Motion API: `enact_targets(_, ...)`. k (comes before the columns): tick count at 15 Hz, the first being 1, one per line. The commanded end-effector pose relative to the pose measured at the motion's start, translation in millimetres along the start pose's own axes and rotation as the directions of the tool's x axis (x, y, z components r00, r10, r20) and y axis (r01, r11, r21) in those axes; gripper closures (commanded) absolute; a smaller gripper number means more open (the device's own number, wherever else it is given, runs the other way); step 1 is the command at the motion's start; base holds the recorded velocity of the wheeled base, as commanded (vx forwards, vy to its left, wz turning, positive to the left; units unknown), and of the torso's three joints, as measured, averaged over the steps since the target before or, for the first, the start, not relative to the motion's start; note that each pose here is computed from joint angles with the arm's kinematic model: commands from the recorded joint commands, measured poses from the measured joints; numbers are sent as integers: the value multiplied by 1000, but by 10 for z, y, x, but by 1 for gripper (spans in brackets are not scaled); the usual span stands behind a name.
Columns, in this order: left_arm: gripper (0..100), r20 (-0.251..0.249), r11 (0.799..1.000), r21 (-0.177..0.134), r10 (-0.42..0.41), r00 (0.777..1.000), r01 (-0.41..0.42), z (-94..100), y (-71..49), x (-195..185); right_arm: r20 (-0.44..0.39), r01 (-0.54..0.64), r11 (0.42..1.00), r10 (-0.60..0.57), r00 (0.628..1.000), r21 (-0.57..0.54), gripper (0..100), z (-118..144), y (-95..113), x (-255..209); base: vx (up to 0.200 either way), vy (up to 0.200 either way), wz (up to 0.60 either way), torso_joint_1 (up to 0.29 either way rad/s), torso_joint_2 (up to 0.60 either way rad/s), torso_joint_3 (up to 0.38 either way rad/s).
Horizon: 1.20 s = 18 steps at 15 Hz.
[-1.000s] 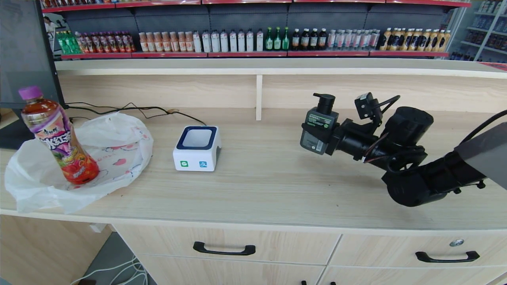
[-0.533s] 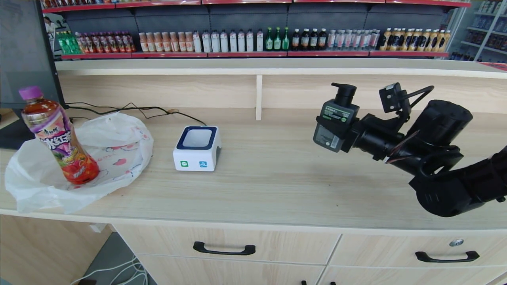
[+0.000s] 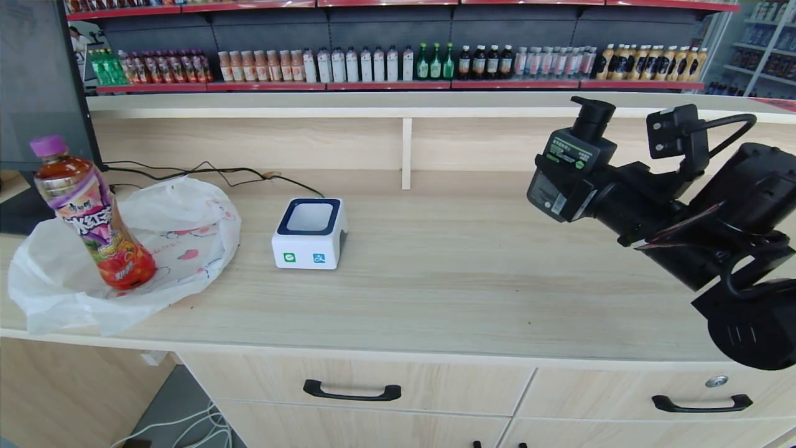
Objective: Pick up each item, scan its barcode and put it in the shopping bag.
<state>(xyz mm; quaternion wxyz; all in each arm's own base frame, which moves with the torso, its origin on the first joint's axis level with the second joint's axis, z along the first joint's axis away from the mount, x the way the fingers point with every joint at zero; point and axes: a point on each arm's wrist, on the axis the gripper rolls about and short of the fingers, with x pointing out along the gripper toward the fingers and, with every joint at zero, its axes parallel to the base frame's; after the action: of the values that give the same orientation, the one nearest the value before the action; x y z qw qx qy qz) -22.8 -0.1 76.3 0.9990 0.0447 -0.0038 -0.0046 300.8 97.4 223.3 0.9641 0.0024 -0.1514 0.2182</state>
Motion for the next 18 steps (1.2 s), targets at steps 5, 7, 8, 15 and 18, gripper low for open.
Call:
enact_targets(5, 0, 1, 1000, 0, -1, 1000, 1, 0, 0, 0, 59, 99, 993, -103, 993, 58, 100, 296, 599, -158, 0, 0, 0, 0, 0, 0)
enact_targets(7, 0, 0, 1000, 0, 0, 1000, 0, 0, 0, 0, 59, 26, 996, -31, 998, 88, 100, 284, 871, -274, 0, 0, 0, 0, 0, 0)
enact_targets(8, 0, 0, 1000, 0, 0, 1000, 0, 0, 0, 0, 70, 18, 996, -25, 997, 91, 100, 281, 882, -294, 0, 0, 0, 0, 0, 0)
enact_targets(15, 0, -3, 1000, 1, -1, 1000, 1, -3, 0, 0, 117, -278, 940, 259, 959, 199, 100, 130, 1252, -687, 0, 0, 0, 0, 0, 0)
enact_targets(18, 0, -3, 1000, -11, -1, 1000, 1, -3, 0, 0, 136, -434, 851, 412, 901, 295, 100, 123, 1313, -719, 0, 0, 0, 0, 0, 0)
